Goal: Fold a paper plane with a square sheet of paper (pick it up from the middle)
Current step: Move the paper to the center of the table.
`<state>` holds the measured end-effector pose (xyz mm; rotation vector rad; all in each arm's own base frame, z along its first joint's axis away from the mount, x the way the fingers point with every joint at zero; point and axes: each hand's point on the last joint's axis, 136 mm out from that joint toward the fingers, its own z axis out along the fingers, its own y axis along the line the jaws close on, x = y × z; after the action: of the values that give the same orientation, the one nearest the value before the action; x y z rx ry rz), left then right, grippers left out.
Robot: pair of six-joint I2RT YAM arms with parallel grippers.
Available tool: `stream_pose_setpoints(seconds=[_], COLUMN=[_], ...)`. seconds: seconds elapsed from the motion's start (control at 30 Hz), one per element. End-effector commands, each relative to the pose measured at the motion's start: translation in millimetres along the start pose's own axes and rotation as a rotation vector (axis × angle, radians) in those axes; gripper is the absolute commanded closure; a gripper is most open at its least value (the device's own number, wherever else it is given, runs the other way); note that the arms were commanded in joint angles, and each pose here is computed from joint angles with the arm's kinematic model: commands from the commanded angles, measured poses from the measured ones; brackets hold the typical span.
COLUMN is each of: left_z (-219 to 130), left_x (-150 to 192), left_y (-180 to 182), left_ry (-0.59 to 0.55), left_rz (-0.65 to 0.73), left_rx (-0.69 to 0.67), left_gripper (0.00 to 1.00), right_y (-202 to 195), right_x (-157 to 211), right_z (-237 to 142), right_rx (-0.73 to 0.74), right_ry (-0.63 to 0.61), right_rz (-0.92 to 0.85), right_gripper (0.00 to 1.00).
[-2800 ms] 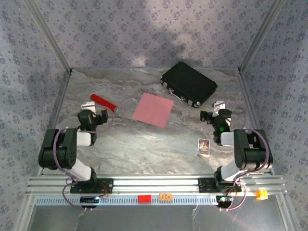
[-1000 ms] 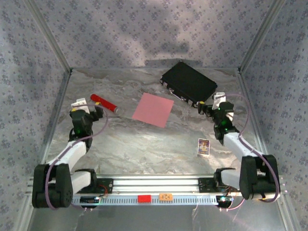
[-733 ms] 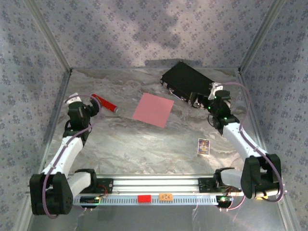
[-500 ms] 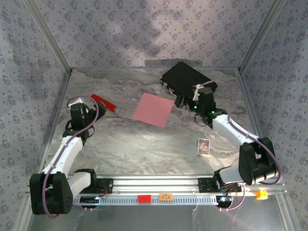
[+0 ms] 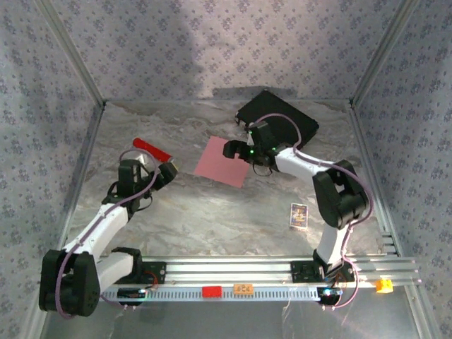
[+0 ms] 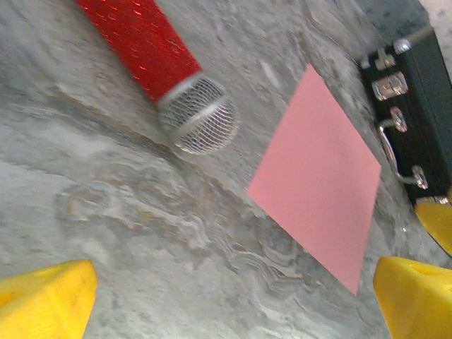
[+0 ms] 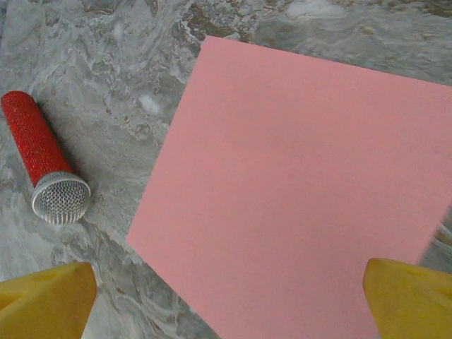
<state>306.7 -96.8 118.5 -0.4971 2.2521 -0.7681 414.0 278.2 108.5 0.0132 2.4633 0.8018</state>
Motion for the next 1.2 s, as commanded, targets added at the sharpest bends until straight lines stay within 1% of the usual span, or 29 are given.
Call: stream_pose_setpoints(seconds=[0.0, 0.07, 0.13, 0.27, 0.4, 0.53, 0.7, 0.83, 0.87, 1.0, 1.07, 1.17], left_z=[0, 1, 1, -1, -5, -12, -17, -19, -20, -23, -26, -30], left_x=[5, 11, 14, 17, 17, 18, 19, 20, 20, 19, 16, 15], left_y=[-27, -33, -36, -38, -39, -41, -39, -38, -38, -38, -34, -34], left_ry=[0.031, 0.047, 0.054, 0.052, 0.049, 0.047, 0.038, 0.042, 0.043, 0.043, 0.028, 0.011], left_rz=[0.062, 0.079, 0.084, 0.089, 0.105, 0.121, 0.127, 0.133, 0.138, 0.156, 0.161, 0.17], left_rx=[0.08, 0.089, 0.093, 0.099, 0.103, 0.109, 0.11, 0.099, 0.097, 0.084, 0.062, 0.061], left_gripper=[0.0, 0.0, 0.0, 0.0, 0.0, 0.0, 0.0, 0.0, 0.0, 0.0, 0.0, 0.0], right_y=[9, 11, 13, 14, 7, -7, -16, -12, -20, -22, -18, -15], right_x=[5, 10, 16, 31, 46, 70, 99, 122, 139, 168, 186, 205], right_z=[16, 26, 36, 49, 53, 51, 42, 28, 23, 5, -6, -20], right_rx=[-0.008, -0.017, -0.032, -0.05, -0.022, 0.005, 0.023, 0.003, 0.019, 0.033, 0.028, 0.025], right_ry=[0.053, 0.083, 0.122, 0.191, 0.25, 0.309, 0.376, 0.427, 0.464, 0.526, 0.563, 0.598], right_rz=[0.044, 0.058, 0.067, 0.069, 0.075, 0.072, 0.071, -0.024, -0.04, -0.142, -0.217, -0.279], right_gripper=[0.02, 0.02, 0.04, 0.05, 0.05, 0.05, 0.05, 0.06, 0.06, 0.07, 0.07, 0.07])
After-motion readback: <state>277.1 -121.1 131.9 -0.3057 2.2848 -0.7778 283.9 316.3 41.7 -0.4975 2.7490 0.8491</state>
